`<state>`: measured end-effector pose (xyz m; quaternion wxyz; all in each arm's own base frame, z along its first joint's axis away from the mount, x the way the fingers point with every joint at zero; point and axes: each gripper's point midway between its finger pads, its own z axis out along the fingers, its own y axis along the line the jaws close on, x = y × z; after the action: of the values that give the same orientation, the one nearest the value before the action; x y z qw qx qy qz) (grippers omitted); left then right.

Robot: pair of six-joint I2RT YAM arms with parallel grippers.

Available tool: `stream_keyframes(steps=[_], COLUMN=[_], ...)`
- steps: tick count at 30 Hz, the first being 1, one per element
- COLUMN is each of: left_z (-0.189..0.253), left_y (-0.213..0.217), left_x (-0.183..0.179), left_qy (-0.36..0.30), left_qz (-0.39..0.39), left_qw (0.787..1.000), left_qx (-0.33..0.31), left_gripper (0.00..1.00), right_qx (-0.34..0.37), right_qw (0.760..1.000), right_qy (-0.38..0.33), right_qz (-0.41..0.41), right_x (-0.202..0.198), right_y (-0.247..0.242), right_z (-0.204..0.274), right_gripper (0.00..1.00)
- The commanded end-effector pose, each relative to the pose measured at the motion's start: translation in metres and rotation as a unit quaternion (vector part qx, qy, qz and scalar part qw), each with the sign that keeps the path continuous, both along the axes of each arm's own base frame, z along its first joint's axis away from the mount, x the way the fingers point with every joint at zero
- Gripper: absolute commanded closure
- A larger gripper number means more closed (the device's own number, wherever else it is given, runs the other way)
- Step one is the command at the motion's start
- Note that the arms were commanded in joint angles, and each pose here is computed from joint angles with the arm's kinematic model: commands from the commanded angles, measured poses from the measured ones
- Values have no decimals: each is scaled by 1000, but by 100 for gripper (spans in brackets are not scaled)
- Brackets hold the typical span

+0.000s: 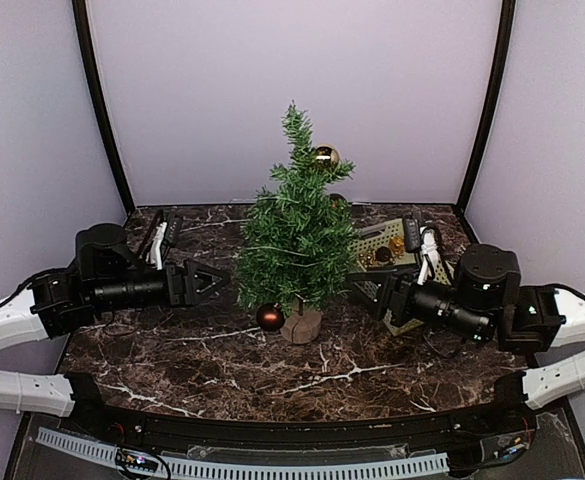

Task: Decorate the small christmas tree
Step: Move the bin to the center of the board.

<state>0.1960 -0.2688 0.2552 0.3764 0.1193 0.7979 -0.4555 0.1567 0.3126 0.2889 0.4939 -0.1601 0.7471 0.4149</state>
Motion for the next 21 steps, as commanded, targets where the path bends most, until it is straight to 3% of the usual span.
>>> stream_keyframes(steps=[1, 11, 21], left_z=[-3, -33, -25], left_y=[21, 78, 146], left_x=[5, 64, 131], left_qy=[15, 38, -40], left_qz=[8, 52, 135], left_qw=[1000, 996, 982], left_qx=[25, 62, 128], left_gripper=[18, 18, 18], right_qx=[-68, -160, -222], right_qw=[992, 956, 918], right_qy=[25, 99, 181], right_qz=[-106, -227, -274], right_x=[32, 130, 222], right_y=[-54, -128, -182], right_z=[-29, -64, -114], right_gripper=[35, 35, 46])
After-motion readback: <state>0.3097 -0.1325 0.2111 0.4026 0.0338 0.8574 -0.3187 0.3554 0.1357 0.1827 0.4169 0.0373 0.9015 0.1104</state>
